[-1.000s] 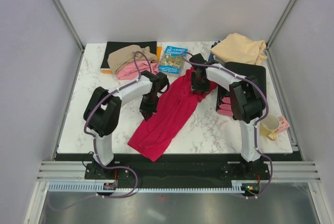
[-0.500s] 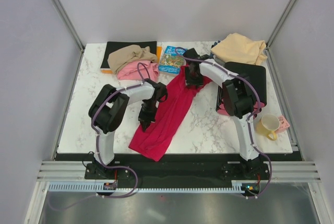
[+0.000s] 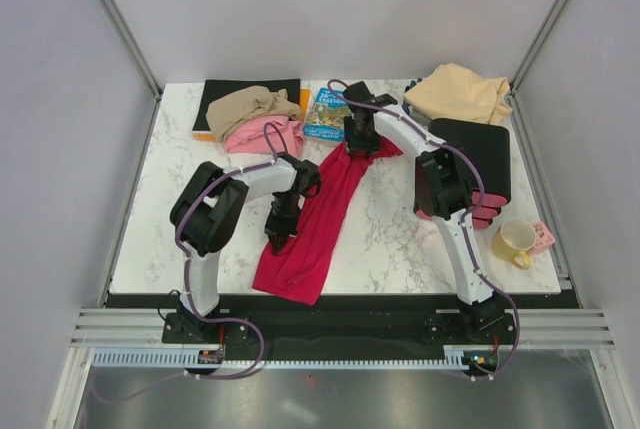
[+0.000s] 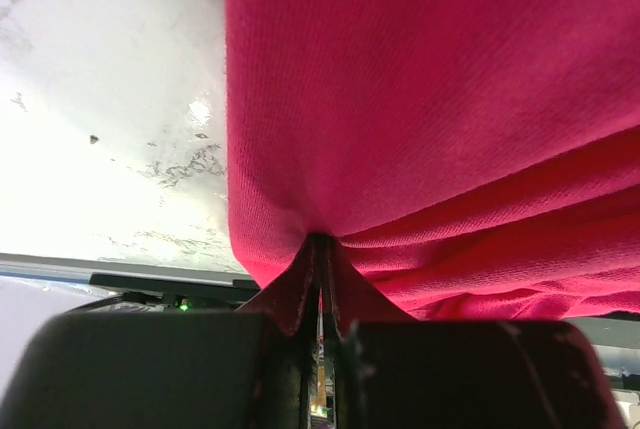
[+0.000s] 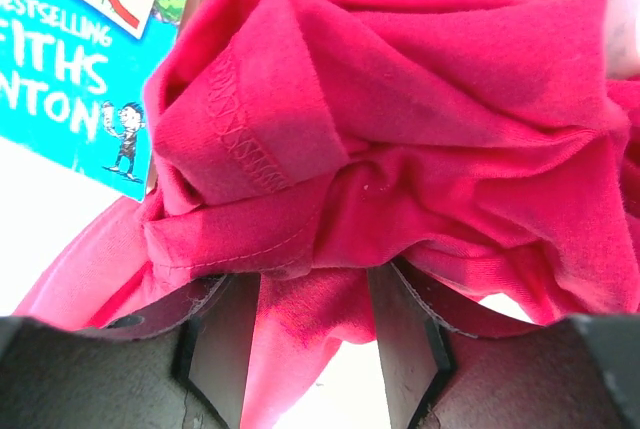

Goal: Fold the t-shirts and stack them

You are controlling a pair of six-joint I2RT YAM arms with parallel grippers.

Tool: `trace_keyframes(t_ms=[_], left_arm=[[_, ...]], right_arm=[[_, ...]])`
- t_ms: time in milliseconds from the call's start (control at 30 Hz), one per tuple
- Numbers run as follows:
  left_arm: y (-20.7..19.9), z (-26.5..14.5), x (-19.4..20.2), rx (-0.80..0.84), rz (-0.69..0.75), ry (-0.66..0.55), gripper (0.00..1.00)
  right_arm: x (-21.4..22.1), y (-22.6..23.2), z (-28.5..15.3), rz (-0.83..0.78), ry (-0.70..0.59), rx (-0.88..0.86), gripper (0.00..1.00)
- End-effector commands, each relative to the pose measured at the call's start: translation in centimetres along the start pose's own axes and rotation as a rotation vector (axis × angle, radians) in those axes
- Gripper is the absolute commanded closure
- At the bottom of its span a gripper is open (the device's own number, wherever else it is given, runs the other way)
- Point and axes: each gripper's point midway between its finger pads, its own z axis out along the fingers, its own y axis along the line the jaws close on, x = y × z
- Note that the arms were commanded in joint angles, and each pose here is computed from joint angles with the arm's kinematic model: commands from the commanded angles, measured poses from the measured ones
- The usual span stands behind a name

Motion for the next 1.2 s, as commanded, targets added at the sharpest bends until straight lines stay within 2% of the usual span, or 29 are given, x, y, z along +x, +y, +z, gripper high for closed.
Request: trace_keyframes(t_ms=[0, 233, 400, 667, 800, 933, 1167], left_arm=[[-1.2, 1.9, -0.8, 0.029, 0.033, -0.009, 0.98], [-1.5, 1.4, -1.9, 0.029, 0.042, -0.029, 0.98], [-2.1, 0.3, -3.3, 0.044, 0.05, -0.059, 0.98], [-2.5, -1.0, -4.4, 0.06, 0.061, -0.102, 0.98], [-2.0, -1.9, -5.1, 0.031, 0.034, -0.155, 0.98], [-1.8, -3.4, -5.8, 0.029, 0.01, -0.208, 0.85], [-0.1, -6.7, -4.7, -0.036, -0.05, -0.212, 0.83]], right_arm=[[1.0, -2.1, 1.9, 0.044, 0.044, 0.041, 0.46], [6.8, -4.6, -0.9, 0.063, 0.124, 0.09, 0.47], [8.7, -6.3, -2.7, 0.063, 0.132, 0.145, 0.46], [7.1, -6.1, -6.2, 0.072, 0.086, 0.13, 0.44], [3.7, -5.6, -9.8, 0.081, -0.031, 0.097, 0.42], [1.2, -4.9, -13.2, 0.071, -0.115, 0.051, 0.41], [0.3, -4.3, -16.9, 0.074, -0.174, -0.009, 0.4]])
